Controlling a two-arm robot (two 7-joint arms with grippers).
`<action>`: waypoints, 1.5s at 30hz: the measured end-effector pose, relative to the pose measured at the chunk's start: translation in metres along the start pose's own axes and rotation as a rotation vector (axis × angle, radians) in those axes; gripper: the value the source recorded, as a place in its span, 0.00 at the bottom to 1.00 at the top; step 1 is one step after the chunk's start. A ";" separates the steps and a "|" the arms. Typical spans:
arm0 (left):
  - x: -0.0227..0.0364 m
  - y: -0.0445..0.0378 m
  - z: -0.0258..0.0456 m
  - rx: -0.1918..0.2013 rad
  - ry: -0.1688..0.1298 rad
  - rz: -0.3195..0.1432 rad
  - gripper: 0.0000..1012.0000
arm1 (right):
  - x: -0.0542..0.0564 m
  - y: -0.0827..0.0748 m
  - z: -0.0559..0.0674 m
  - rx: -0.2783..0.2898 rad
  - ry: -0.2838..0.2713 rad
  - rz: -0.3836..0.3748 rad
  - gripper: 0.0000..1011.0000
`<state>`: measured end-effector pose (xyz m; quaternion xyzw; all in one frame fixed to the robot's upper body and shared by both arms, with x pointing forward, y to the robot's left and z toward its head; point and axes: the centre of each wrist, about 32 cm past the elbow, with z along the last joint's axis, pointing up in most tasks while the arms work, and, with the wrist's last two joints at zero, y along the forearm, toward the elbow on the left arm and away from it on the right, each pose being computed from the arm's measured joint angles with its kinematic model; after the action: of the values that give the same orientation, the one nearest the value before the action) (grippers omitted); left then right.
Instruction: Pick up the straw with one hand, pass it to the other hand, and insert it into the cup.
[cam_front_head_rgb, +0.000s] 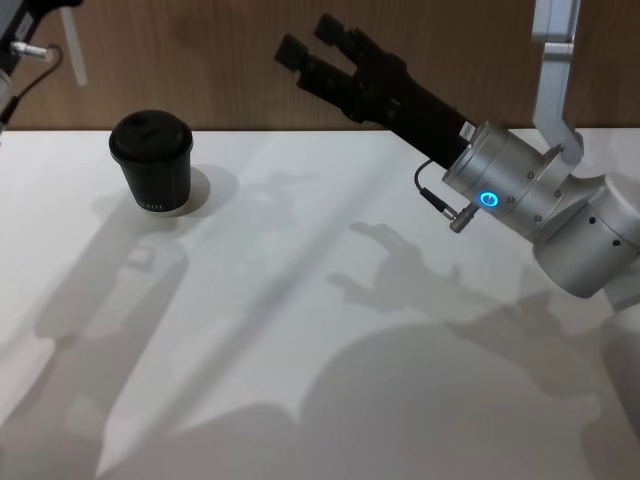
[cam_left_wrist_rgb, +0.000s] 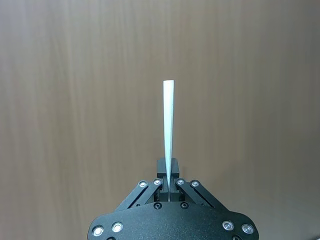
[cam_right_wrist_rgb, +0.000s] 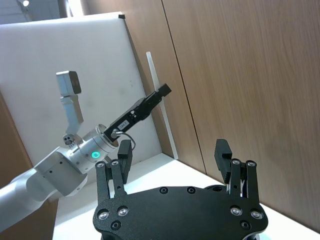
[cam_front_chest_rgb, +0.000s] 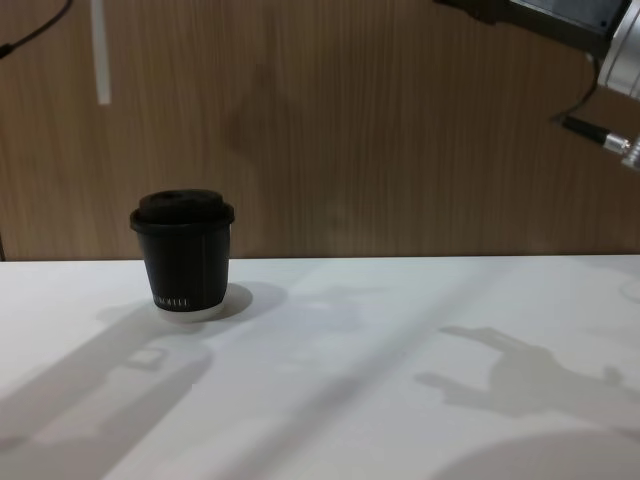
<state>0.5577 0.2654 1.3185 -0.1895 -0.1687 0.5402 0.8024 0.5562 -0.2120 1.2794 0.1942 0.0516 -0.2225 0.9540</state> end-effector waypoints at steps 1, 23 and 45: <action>0.0014 0.0002 -0.0009 0.002 -0.004 0.006 0.01 | 0.000 0.000 0.000 0.000 0.000 0.000 0.99; 0.0422 -0.0104 -0.0305 0.048 -0.012 0.048 0.01 | 0.000 0.000 0.000 0.000 0.000 0.000 0.99; 0.0749 -0.0237 -0.0469 0.102 0.064 -0.085 0.01 | 0.000 0.000 0.000 0.000 0.000 0.000 0.99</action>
<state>0.6260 0.3212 1.2942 -0.1584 -0.1231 0.5070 0.8383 0.5562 -0.2120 1.2794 0.1943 0.0516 -0.2224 0.9540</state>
